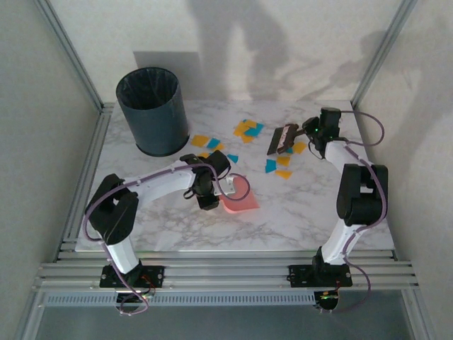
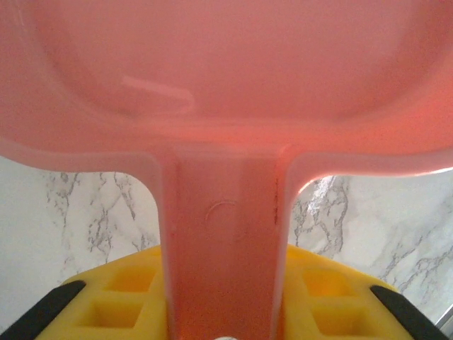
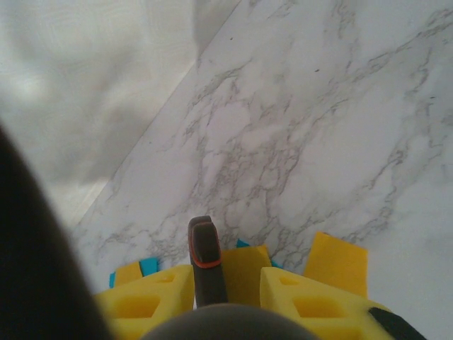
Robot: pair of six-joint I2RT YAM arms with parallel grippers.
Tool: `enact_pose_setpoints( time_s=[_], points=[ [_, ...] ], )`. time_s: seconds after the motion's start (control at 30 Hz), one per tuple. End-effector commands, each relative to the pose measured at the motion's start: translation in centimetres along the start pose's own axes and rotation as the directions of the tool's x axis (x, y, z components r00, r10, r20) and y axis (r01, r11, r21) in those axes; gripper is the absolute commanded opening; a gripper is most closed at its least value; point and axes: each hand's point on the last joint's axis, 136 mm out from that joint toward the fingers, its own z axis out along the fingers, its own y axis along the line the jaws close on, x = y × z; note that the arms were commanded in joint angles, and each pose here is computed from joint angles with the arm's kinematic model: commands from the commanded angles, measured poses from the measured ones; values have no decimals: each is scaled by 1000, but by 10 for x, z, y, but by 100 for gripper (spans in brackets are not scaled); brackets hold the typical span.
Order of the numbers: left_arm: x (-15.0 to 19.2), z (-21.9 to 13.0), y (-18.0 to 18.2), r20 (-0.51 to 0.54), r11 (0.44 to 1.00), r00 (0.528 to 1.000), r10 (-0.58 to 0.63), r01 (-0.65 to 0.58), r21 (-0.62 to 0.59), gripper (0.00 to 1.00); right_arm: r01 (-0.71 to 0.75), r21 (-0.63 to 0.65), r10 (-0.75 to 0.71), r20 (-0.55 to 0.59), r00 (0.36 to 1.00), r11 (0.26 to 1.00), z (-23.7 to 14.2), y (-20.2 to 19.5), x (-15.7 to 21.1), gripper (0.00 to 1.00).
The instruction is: Sweep away the paper scraps from the table
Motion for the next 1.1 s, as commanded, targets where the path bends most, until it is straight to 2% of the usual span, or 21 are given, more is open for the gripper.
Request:
enact_pose_setpoints(
  time_s=[0.0,0.33,0.47,0.63,0.73,0.83,0.93,1.07],
  points=[
    [2,2,-1,-39,1000,999,2,-2,0,0,75,130,-74,-18,997,989,-18,-32,12,0],
    [2,7,7,-73,1000,997,-8,6,-25,0,162,228,-149,-71,986,960,-61,-57,51,0],
    [-2,9,10,-77,1000,997,-10,8,-27,0,163,215,-150,-73,986,963,-79,-55,60,0],
    [-6,10,10,-77,1000,997,-3,2,-19,0,190,36,-189,-30,982,981,-100,-15,53,0],
    [-9,7,10,-67,1000,998,6,-7,-18,0,236,-84,-237,-3,971,968,-117,19,41,0],
    [-12,6,10,-68,1000,998,8,-9,-13,0,288,-151,-288,25,957,946,-137,42,31,0],
    [-14,7,8,-67,1000,998,12,-12,-3,0,363,-164,-359,55,932,917,-155,53,22,0],
    [-16,8,6,-70,1000,997,21,-20,4,0,478,-87,-472,80,878,874,-172,47,12,0]
  ],
)
